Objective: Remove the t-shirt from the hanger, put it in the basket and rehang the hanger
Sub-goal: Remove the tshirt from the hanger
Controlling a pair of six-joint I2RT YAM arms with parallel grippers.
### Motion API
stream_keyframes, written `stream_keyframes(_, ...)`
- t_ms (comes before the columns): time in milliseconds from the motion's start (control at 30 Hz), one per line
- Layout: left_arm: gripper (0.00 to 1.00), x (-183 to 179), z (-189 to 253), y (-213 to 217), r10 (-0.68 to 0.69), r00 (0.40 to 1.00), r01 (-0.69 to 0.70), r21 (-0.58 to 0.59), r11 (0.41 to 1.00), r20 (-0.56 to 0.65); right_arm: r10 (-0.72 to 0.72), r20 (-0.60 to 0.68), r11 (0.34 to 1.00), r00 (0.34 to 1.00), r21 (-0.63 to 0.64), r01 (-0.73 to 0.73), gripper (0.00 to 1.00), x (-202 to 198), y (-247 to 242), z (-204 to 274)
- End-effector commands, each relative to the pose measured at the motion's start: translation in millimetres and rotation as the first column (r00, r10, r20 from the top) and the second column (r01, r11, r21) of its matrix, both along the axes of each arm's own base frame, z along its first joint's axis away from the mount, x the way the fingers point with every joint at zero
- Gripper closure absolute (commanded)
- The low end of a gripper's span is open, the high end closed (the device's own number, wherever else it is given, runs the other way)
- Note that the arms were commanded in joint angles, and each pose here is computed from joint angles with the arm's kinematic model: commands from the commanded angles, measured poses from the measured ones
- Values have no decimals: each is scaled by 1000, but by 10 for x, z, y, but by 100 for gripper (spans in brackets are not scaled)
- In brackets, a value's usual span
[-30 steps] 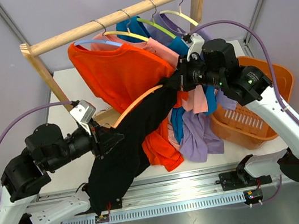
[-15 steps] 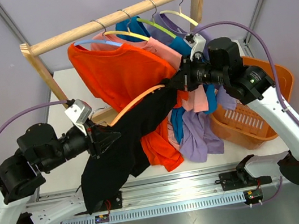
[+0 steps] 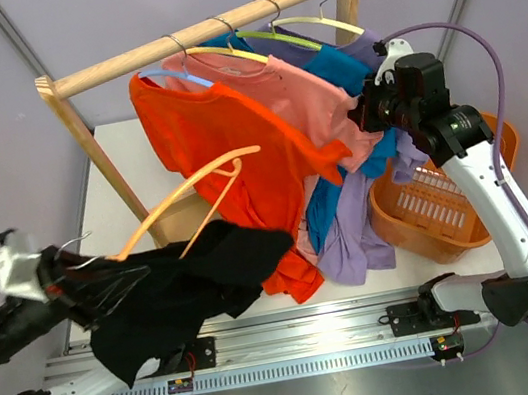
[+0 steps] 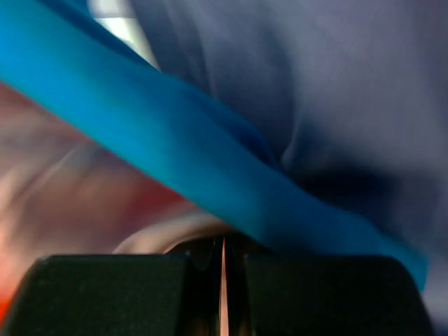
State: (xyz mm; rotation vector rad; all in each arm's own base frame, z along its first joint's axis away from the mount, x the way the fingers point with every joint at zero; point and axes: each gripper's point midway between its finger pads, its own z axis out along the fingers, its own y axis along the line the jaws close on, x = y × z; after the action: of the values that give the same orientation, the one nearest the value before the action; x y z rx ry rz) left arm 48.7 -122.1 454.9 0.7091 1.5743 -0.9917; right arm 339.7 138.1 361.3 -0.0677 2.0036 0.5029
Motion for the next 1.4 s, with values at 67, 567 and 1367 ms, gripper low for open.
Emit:
stream_keyframes(67,100,-158,437,43,-54,991,72,-149,986,119,-48,-4,993,999,-111,48,100,61,-170,-184)
stream_keyframes(567,100,255,194,-564,-83,988,90,-48,995,130,668,225,741,709,-122,-660,100,-998,607,228)
stream_keyframes(1367,100,983,777,-1244,-137,905,91,132,987,403,823,298,564,484,-317,-762,100,-1604,554,564)
